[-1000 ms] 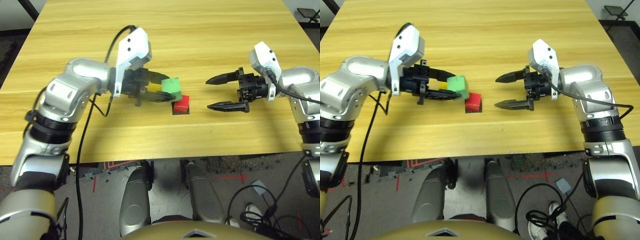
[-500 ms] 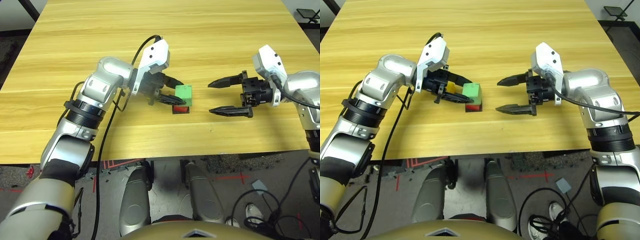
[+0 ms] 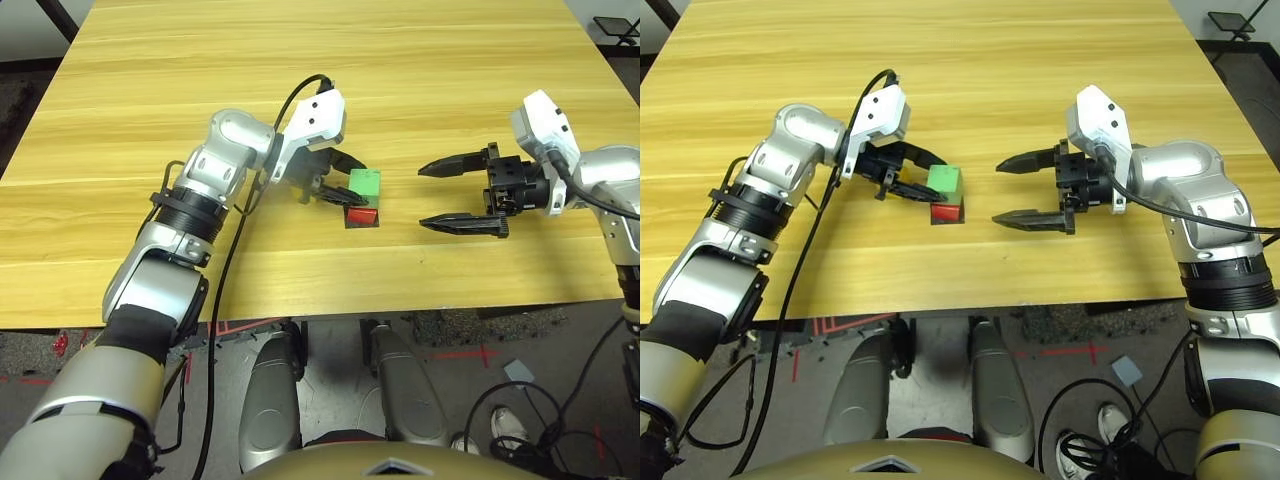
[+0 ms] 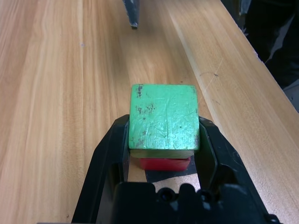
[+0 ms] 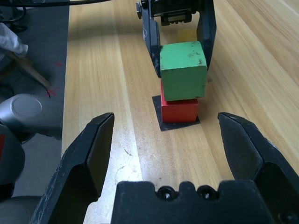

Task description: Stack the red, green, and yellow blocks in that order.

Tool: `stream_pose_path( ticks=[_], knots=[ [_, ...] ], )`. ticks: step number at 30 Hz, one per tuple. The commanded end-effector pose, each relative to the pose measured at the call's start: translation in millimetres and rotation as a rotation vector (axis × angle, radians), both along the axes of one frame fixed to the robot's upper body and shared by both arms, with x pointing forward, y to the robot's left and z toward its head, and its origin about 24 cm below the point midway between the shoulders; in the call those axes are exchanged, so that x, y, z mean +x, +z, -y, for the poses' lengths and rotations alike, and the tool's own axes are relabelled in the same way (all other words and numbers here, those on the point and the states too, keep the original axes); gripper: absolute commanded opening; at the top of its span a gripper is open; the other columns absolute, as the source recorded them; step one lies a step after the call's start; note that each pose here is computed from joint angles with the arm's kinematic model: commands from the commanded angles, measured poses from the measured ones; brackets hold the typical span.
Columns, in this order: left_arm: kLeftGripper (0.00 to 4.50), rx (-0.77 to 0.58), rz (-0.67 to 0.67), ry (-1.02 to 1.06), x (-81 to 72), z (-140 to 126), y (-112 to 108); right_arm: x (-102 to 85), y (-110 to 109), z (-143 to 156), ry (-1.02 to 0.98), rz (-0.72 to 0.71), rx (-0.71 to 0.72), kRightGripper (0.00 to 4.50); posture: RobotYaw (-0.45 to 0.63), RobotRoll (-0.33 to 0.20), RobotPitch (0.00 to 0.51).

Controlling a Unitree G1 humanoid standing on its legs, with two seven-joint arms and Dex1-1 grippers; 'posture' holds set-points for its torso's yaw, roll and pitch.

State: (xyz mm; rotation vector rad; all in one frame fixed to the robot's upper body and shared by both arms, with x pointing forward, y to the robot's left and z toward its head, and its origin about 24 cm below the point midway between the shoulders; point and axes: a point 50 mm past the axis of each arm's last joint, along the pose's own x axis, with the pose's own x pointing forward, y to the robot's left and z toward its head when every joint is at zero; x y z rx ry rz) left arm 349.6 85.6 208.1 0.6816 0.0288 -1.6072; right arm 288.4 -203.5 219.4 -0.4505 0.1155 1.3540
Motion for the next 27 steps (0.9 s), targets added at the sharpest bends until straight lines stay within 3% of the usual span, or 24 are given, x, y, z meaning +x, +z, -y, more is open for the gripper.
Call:
stream_pose_path(
  ticks=[1, 27],
  knots=[
    [2.07, 0.01, 0.0, 0.003, 1.0, 1.5, -2.9, -3.3, 3.5, -2.0, 0.011, 0.014, 0.002, 4.5, 0.02, -0.051, 0.264],
    [2.07, 0.052, -0.052, -0.015, -4.3, -0.8, -8.1, -2.0, 1.6, -3.2, -0.003, 0.007, 0.012, 4.5, 0.02, -0.048, 0.276]
  ],
)
